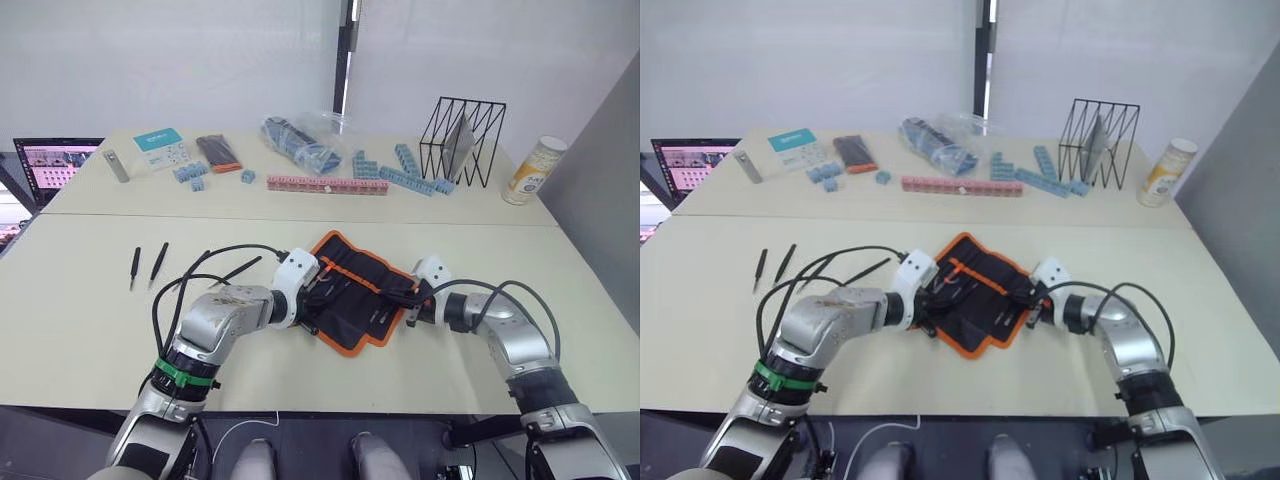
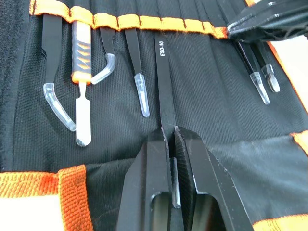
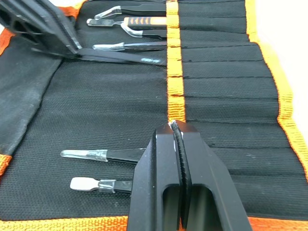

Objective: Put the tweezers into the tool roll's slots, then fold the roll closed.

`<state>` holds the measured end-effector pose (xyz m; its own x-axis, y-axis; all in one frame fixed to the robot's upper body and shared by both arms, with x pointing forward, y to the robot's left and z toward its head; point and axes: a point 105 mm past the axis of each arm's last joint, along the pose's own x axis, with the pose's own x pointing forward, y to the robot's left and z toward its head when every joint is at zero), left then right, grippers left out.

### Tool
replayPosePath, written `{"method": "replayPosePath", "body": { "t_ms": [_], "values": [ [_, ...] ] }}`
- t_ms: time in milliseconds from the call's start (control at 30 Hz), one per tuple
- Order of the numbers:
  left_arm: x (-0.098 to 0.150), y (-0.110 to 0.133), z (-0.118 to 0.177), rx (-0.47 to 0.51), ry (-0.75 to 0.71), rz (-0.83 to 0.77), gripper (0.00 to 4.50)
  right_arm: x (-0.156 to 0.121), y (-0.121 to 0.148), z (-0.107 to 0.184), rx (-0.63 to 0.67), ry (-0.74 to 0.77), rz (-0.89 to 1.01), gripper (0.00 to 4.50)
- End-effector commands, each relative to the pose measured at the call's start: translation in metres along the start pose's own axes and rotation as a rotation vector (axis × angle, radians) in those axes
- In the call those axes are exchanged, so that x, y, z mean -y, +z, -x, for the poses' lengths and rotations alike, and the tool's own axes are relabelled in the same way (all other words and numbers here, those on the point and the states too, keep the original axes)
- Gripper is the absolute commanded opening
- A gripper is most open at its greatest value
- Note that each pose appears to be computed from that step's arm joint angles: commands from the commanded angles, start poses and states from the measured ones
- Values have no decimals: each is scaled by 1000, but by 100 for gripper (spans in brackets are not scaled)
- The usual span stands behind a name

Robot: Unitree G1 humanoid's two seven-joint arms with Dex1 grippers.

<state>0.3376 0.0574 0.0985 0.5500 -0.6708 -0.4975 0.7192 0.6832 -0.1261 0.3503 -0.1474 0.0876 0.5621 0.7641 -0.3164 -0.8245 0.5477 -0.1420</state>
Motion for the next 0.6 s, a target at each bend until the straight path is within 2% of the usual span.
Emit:
{"method": "replayPosePath", "body": {
  "t_ms": [33, 367, 600],
  "values": [
    [0, 14, -6, 42, 13, -23, 0, -1, -12, 1, -54, -3, -8, 3],
    [-4, 37, -38, 73, 44, -64, 0, 10, -17, -1, -75, -58, 12, 3],
    [-7, 40, -57, 76, 32, -98, 0, 3, -18, -2, -72, -48, 18, 3]
  ]
}}
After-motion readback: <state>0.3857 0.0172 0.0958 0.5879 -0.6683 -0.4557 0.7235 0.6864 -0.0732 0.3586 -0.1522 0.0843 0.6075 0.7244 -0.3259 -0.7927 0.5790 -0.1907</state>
